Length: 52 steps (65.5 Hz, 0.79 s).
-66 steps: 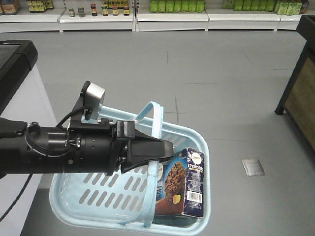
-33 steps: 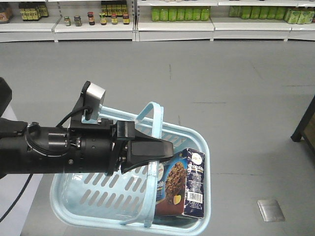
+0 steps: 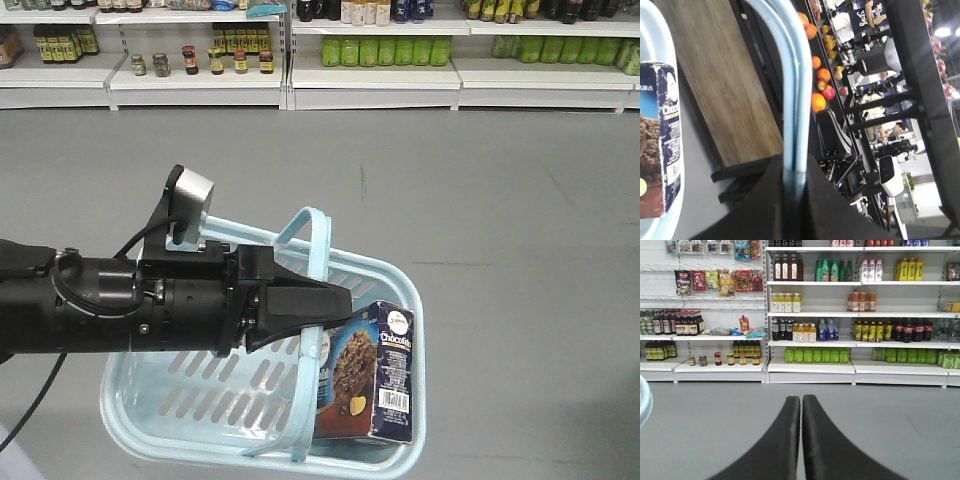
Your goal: Left arm holds basket, right arm returns cookies
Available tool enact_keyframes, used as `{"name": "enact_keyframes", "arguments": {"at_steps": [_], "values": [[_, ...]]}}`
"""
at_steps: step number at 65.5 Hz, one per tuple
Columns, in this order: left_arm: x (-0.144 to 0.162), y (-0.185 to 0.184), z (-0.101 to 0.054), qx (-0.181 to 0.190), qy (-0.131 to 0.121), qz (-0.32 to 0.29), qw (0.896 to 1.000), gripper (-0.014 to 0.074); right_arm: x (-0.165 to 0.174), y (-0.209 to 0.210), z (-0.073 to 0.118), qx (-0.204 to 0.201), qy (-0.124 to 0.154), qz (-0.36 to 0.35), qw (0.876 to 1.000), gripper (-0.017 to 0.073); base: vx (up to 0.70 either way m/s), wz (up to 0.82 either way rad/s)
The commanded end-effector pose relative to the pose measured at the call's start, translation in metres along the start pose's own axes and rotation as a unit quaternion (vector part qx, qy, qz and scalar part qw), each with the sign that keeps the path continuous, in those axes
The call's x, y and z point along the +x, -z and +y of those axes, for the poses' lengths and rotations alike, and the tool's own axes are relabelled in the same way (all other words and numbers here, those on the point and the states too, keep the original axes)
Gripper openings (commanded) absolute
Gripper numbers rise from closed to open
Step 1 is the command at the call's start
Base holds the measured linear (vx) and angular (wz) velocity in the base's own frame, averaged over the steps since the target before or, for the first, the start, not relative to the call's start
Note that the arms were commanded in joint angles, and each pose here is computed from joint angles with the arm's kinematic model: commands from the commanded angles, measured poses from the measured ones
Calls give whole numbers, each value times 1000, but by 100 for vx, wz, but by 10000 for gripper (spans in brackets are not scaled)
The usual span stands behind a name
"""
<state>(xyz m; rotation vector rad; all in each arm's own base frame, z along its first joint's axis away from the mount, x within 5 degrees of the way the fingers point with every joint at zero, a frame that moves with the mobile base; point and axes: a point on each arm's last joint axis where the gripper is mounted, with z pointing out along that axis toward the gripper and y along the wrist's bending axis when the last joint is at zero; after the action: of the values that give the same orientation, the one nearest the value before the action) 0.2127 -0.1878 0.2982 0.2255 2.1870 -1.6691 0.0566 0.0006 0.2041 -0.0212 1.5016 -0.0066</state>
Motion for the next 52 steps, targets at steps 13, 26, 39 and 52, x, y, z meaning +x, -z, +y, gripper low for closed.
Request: {"name": "enact_keyframes", "arguments": {"at_steps": [13, 26, 39, 52], "values": [[-8, 6, -28, 66, 3, -27, 997, -6, -6, 1, 0, 1, 4, -38, 999, -6, 58, 5], [-8, 6, -28, 66, 3, -27, 997, -6, -6, 1, 0, 1, 4, -38, 999, -6, 59, 2], [-8, 6, -28, 66, 3, -27, 997, -6, -6, 1, 0, 1, 4, -38, 999, -6, 60, -3], [-8, 6, -28, 67, 3, -27, 997, -6, -6, 1, 0, 1, 4, -38, 999, -6, 58, -6]]}}
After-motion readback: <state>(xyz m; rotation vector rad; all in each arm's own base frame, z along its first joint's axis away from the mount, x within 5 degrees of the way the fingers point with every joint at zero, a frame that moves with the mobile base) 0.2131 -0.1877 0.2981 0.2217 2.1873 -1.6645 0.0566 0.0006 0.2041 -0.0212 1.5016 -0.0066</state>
